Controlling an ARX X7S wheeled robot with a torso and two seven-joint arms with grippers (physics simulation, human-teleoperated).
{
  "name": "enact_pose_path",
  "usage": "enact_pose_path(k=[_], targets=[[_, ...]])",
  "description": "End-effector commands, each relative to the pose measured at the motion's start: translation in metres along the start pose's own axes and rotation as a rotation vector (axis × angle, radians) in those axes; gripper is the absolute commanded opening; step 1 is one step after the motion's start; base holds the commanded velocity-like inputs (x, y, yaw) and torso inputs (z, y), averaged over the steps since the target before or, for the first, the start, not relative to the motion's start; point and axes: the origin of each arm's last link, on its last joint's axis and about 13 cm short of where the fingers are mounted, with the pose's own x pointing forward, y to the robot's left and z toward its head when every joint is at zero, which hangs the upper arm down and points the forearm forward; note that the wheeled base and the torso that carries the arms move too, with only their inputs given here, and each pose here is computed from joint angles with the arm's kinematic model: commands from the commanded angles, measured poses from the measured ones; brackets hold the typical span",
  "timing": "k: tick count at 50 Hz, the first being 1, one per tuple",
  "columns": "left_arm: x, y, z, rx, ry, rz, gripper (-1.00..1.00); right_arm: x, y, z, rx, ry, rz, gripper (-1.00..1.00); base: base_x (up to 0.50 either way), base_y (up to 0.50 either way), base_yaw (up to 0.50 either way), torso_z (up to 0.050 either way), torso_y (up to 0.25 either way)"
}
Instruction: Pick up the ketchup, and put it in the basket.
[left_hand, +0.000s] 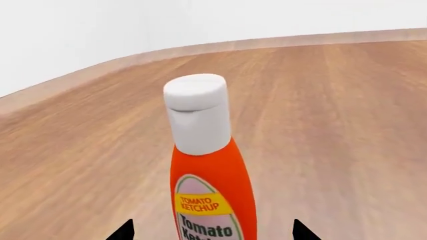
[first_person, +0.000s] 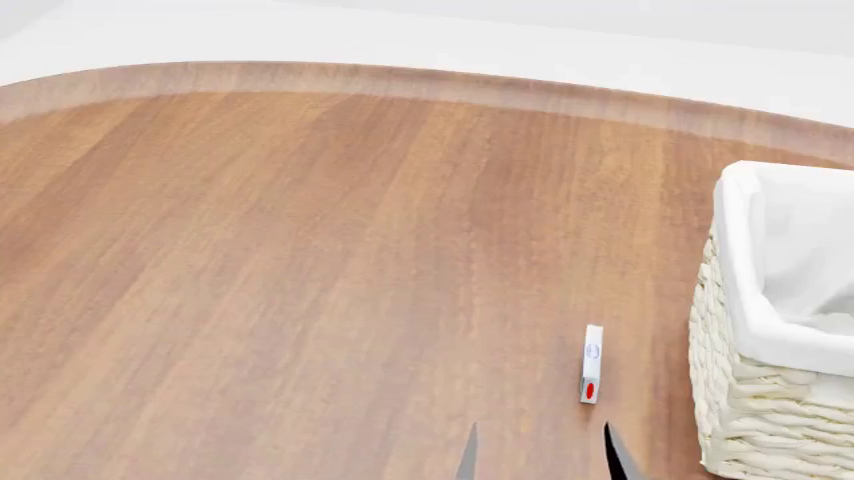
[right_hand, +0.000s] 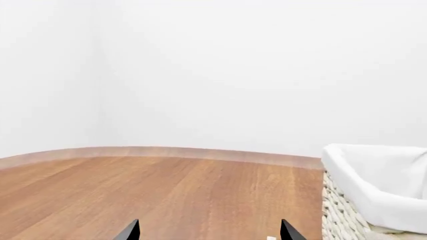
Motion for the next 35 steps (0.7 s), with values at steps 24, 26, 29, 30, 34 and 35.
enact_pose_path(k=[24, 26, 29, 30, 34, 35], targets=[[0.038, -0.003, -0.017, -0.081, -0.054, 0.03, 1.0, 0.0, 0.0, 0.001, 0.015, 0.0, 0.004, 1.0, 0.0, 0.0, 0.0, 0.0, 0.0], [0.04, -0.003, -0.018, -0.083, -0.054, 0.028, 1.0, 0.0, 0.0, 0.001, 0.016, 0.001, 0.005, 1.0, 0.0, 0.0, 0.0, 0.0, 0.0], [0.043, -0.005, -0.02, -0.087, -0.058, 0.02, 1.0, -0.001, 0.0, 0.001, 0.017, 0.001, 0.005, 1.0, 0.0, 0.0, 0.0, 0.0, 0.0], [0.044, -0.006, -0.021, -0.091, -0.059, 0.015, 1.0, 0.0, 0.0, 0.001, 0.018, 0.001, 0.005, 1.0, 0.0, 0.0, 0.0, 0.0, 0.0], [0.047, -0.006, -0.024, -0.092, -0.06, 0.012, 1.0, -0.001, 0.0, 0.001, 0.021, 0.001, 0.007, 1.0, 0.0, 0.0, 0.0, 0.0, 0.0], [0.048, -0.006, -0.024, -0.091, -0.06, 0.012, 1.0, -0.001, 0.0, 0.001, 0.022, 0.001, 0.006, 1.0, 0.0, 0.0, 0.0, 0.0, 0.0]])
